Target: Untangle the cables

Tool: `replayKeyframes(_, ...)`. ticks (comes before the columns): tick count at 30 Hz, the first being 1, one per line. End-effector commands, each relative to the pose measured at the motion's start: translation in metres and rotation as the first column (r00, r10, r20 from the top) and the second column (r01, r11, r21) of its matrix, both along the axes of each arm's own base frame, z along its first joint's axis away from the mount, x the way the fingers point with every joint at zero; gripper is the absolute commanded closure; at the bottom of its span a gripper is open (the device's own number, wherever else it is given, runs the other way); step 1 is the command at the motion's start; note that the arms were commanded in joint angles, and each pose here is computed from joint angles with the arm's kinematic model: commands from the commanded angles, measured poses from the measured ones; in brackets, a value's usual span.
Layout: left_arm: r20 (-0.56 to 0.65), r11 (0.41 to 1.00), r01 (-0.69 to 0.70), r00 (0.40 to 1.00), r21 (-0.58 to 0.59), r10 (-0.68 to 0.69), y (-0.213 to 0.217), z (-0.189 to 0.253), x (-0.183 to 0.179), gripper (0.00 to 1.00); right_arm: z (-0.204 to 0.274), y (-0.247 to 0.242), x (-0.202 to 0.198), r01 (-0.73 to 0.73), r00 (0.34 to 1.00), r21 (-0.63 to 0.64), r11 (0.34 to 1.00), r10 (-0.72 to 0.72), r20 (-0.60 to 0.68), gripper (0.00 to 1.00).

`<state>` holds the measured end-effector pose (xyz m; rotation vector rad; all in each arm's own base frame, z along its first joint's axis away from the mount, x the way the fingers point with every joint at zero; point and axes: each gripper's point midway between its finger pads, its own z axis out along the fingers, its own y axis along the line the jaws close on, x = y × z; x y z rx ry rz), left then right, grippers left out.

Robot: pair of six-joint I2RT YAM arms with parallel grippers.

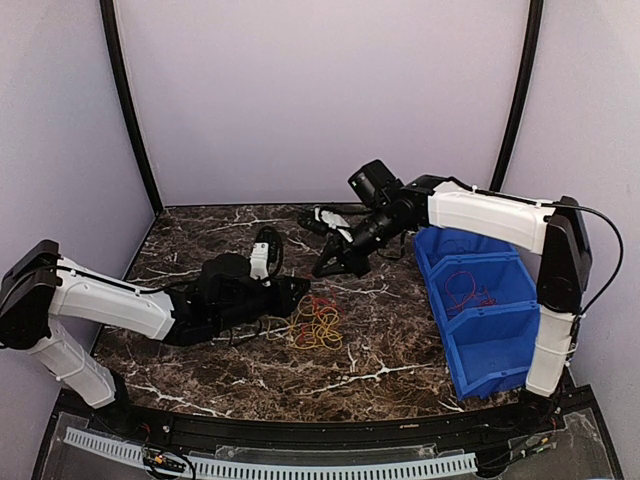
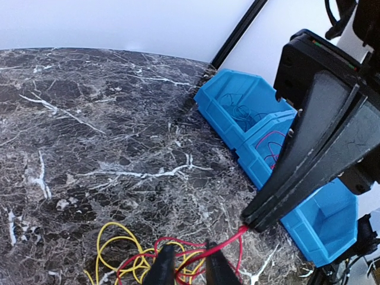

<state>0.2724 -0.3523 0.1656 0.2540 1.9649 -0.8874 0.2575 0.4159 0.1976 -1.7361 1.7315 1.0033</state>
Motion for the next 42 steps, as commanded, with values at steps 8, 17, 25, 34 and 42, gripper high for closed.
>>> replayKeyframes(8, 0.006, 0.999, -0.009, 1.000, -0.038, 0.009, 0.004, 0.015, 0.002, 1.00, -0.030, 0.000, 0.007, 0.059, 0.998, -0.012, 0.998, -0.058, 0.037, 0.59)
replayKeyframes(17, -0.042, 0.995, -0.089, 0.995, -0.045, 0.087, 0.038, -0.002, -0.009, 1.00, -0.098, 0.024, 0.006, 0.065, 0.992, -0.082, 0.995, -0.073, -0.106, 0.49)
replayKeyframes(25, -0.045, 0.987, -0.158, 0.987, -0.032, 0.157, 0.061, -0.001, -0.011, 1.00, -0.149, 0.045, -0.011, 0.037, 0.993, -0.173, 0.984, -0.057, -0.108, 0.62)
replayKeyframes(34, 0.161, 0.935, -0.341, 0.922, -0.093, 0.353, 0.131, 0.103, -0.014, 1.00, -0.188, 0.034, -0.009, 0.069, 0.990, -0.267, 0.961, -0.099, -0.099, 0.76)
replayKeyframes(42, 0.412, 0.899, -0.371, 0.799, -0.234, 0.437, 0.189, 0.268, -0.039, 1.00, -0.210, 0.026, -0.010, 0.080, 0.986, -0.325, 0.942, -0.122, -0.110, 0.76)
